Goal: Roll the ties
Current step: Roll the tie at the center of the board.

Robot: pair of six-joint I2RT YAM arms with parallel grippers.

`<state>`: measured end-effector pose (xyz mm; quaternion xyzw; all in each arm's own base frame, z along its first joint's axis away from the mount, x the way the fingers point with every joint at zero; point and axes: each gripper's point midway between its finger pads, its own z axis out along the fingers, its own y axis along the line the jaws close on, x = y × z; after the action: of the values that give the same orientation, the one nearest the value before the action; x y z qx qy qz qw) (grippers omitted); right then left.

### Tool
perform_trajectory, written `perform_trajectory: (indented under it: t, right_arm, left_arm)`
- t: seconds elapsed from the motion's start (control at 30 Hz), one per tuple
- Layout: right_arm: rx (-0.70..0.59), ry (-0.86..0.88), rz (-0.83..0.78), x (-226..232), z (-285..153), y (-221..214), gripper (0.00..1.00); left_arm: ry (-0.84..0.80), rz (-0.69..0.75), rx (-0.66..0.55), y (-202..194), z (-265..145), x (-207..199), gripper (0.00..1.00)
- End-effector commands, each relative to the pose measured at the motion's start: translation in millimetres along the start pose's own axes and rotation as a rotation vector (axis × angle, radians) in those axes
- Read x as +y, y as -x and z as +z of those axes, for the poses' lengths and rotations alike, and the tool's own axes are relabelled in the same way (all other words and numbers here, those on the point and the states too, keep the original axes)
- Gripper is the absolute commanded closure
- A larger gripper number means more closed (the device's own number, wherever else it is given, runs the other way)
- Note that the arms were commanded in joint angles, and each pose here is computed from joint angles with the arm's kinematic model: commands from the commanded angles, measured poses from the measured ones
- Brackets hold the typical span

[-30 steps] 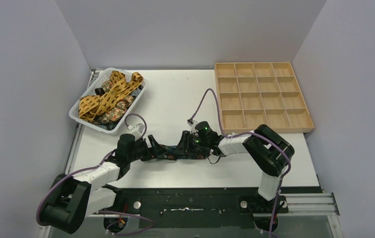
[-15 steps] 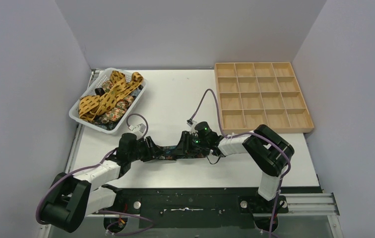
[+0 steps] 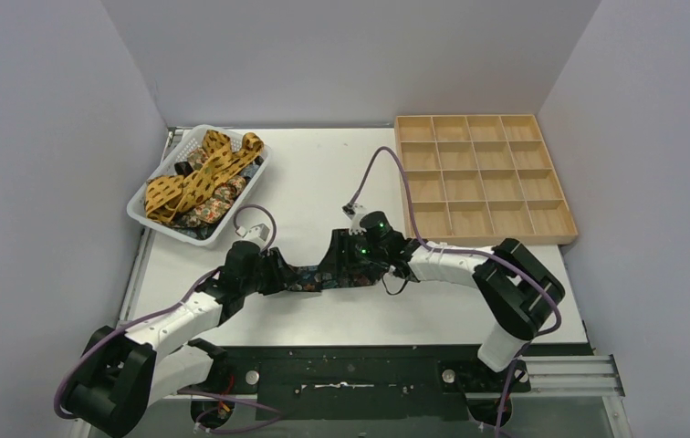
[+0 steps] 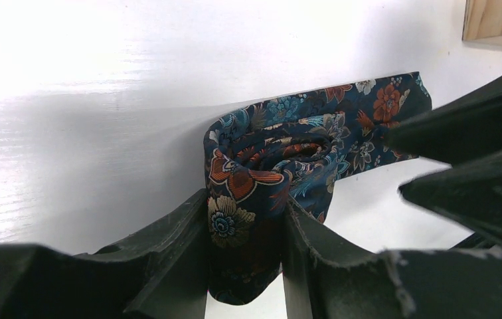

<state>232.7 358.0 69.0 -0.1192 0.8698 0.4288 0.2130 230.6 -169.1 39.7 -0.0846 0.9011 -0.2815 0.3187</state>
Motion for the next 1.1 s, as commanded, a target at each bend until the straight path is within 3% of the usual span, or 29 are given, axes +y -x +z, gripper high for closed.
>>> perform_trajectory:
  t: [0.0,0.4,0.87,1.07]
  right_arm:
    - [-0.081,-0.217,-0.172,-33,-9,36,0.55]
    - [0.058,-0.311,-0.147,-74,-2,-5,0.72]
    - [0.104,-0.325,-0.099,-76,-8,-34,0.75]
    - [0.106,-0.31,-0.103,-73,-9,-35,0.75]
  left_arm:
    - [-0.018,-0.028,-0.032,10,2,-9,0.64]
    - [-0.024,-0.137,-0.071,13,0,-3,0.63]
    - [-0.002,-0.197,-0.106,14,-6,7,0.61]
    - [0.022,-0.133,-0.076,15,-10,8,0.61]
